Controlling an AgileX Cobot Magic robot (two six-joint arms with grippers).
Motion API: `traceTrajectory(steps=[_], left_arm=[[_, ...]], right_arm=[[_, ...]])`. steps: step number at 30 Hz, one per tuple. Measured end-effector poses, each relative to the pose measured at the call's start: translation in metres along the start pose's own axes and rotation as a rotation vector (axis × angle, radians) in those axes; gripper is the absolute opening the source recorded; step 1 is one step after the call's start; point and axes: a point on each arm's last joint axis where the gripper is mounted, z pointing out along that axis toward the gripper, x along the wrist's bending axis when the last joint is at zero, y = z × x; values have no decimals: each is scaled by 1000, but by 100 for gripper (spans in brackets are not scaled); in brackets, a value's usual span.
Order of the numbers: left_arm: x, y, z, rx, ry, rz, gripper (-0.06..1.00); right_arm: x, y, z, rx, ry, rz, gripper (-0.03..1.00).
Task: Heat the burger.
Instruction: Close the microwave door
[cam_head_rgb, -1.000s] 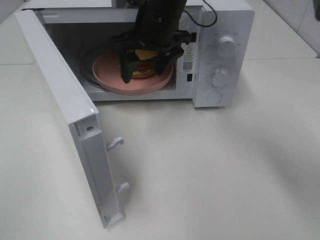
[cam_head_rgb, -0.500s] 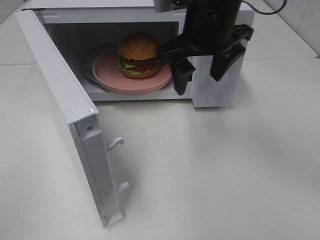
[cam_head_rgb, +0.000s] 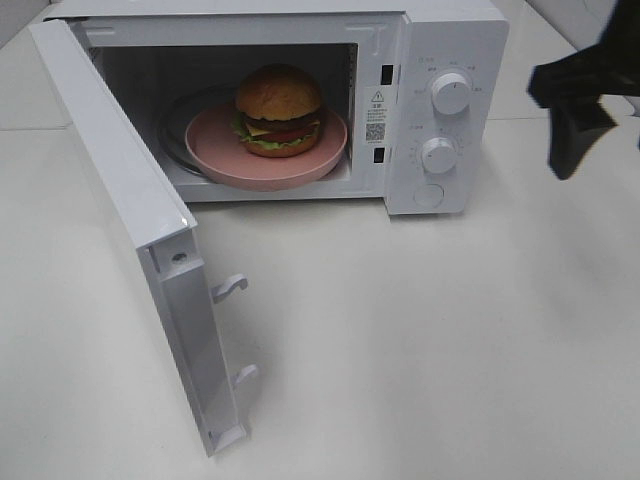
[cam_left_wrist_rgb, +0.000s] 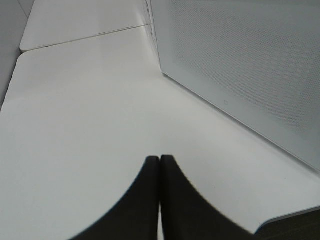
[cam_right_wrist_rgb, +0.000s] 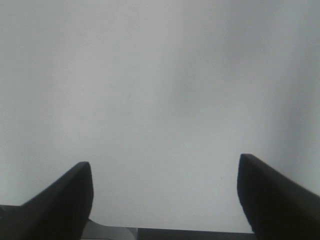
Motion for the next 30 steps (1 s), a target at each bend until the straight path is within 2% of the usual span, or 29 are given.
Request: traceTrajectory(steps=[1, 4, 5, 6, 9, 10, 11, 12, 15, 16, 17, 19, 22, 26, 29, 30], left_arm=[[0, 0, 0, 0, 0, 0, 0], [0, 0, 0, 0, 0, 0, 0], [0, 0, 0, 0, 0, 0, 0], [0, 0, 0, 0, 0, 0, 0], [0, 0, 0, 0, 0, 0, 0], [0, 0, 0, 0, 0, 0, 0], [0, 0, 0, 0, 0, 0, 0], [0, 0, 0, 0, 0, 0, 0], [0, 0, 0, 0, 0, 0, 0], [0, 0, 0, 0, 0, 0, 0], [0, 0, 0, 0, 0, 0, 0], [0, 0, 0, 0, 0, 0, 0], [0, 0, 0, 0, 0, 0, 0], [0, 0, 0, 0, 0, 0, 0], [0, 0, 0, 0, 0, 0, 0], [0, 0, 0, 0, 0, 0, 0]], right_arm=[[-15, -12, -4, -12, -8, 63, 74], [-26, -26, -8, -24, -17, 100, 74], [-30, -41, -14, -44, -21, 118, 74], [-30, -57, -18, -51, -18, 120, 74], [-30, -65, -20, -60, -16, 121, 74], [-30, -82, -23, -70, -11, 124, 74], [-30, -82, -23, -70, -11, 124, 74], [-30, -103, -26, -86, -11, 126, 74], [-29, -118, -27, -100, -10, 128, 74], [-29, -138, -26, -120, -10, 130, 74], [-29, -138, -26, -120, -10, 130, 74], [-28, -166, -24, -154, -8, 131, 74], [-28, -184, -21, -181, -8, 127, 74], [-25, -234, -10, -288, -6, 129, 73], [-25, -247, -7, -332, -4, 134, 73], [-24, -257, -3, -384, -2, 136, 73]])
